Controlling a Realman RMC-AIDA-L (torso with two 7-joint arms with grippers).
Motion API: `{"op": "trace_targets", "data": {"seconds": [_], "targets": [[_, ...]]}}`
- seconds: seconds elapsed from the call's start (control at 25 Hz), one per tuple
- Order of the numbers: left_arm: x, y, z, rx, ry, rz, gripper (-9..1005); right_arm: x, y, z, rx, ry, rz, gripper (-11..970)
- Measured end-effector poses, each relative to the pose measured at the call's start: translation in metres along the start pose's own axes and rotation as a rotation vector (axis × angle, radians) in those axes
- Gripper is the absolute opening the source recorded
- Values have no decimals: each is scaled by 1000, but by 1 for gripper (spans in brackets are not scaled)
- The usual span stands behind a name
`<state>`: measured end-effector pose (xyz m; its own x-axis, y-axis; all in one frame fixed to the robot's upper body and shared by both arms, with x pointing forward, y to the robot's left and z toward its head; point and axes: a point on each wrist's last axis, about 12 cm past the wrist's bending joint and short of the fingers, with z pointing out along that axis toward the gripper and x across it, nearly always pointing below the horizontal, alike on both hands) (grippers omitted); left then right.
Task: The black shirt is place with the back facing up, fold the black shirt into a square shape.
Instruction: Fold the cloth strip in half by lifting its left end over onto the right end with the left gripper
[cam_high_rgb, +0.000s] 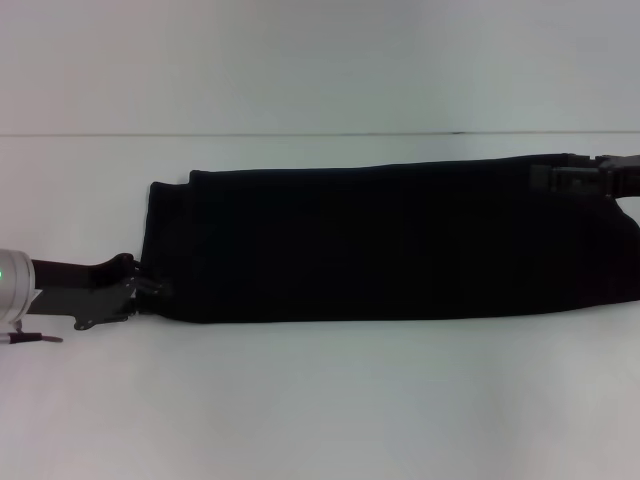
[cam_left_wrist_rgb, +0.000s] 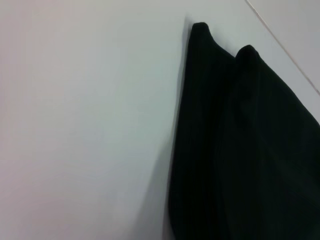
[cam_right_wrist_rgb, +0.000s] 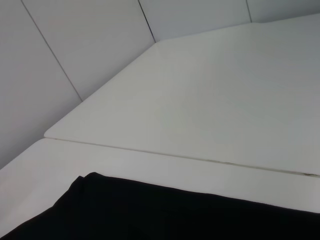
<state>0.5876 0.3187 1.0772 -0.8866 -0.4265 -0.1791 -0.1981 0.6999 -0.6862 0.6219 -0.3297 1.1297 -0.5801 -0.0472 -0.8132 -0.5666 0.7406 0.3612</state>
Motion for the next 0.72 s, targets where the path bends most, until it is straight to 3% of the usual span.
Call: {"op": "trace_targets", "data": {"seconds": [0.48,0.64,0.72], "targets": [[-1,5,-2,5,-34,25,187,2,2,4,-2,0,3,901],[1,14,-7,39,-82,43,34,0,8,13,-16,-19,11,900],[4,25,-14,62,-129,46,24,-1,11,18,-20,-32,15,899]]}}
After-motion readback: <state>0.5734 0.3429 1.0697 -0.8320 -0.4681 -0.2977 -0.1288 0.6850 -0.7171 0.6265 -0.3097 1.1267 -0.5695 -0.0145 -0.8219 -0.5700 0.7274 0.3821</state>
